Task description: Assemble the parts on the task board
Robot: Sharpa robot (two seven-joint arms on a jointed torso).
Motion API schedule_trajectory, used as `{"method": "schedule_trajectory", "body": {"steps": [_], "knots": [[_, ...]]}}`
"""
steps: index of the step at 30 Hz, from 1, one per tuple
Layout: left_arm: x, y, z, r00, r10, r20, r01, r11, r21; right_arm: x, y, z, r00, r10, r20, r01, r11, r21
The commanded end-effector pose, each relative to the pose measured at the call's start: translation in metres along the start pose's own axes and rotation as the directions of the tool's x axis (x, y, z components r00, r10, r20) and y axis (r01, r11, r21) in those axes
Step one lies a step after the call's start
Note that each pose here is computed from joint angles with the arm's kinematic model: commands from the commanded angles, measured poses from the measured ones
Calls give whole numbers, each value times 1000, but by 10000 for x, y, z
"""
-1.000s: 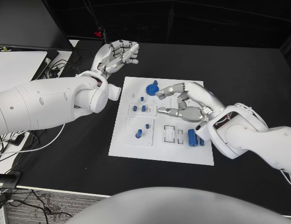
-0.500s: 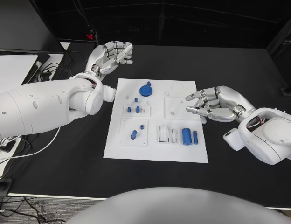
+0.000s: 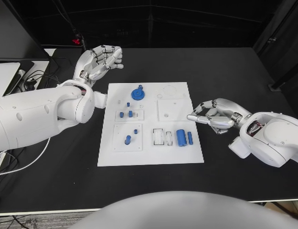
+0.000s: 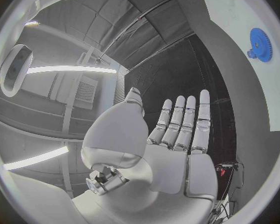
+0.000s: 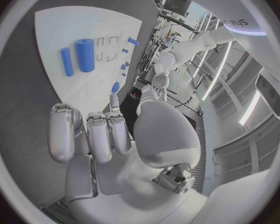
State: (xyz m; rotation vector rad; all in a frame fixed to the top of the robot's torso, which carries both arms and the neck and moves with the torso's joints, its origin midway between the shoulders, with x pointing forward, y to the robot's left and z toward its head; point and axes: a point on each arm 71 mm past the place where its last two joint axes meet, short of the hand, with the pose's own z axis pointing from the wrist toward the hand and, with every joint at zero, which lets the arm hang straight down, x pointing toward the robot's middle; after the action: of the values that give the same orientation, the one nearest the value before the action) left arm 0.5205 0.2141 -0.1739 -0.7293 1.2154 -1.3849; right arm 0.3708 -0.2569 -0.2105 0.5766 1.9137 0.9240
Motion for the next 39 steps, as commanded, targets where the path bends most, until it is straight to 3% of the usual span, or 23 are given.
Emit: {"method": "schedule_trajectory", "body": {"steps": [1, 12, 24, 39], "knots": [[10, -30, 8, 1000, -7, -4, 7, 999, 35, 49, -84, -8, 995, -83, -48, 89, 989, 117], [10, -20, 4, 1000, -8, -4, 8, 999, 33, 144, -132, 20, 976, -192, -101, 211, 951, 227], [-4, -13, -4, 1000, -8, -3, 8, 999, 31, 225, -64, 93, 959, -268, -96, 283, 929, 239], [-19, -11, -11, 1000, -7, -2, 7, 999, 31, 333, -42, 167, 944, -295, -149, 326, 907, 268]]}}
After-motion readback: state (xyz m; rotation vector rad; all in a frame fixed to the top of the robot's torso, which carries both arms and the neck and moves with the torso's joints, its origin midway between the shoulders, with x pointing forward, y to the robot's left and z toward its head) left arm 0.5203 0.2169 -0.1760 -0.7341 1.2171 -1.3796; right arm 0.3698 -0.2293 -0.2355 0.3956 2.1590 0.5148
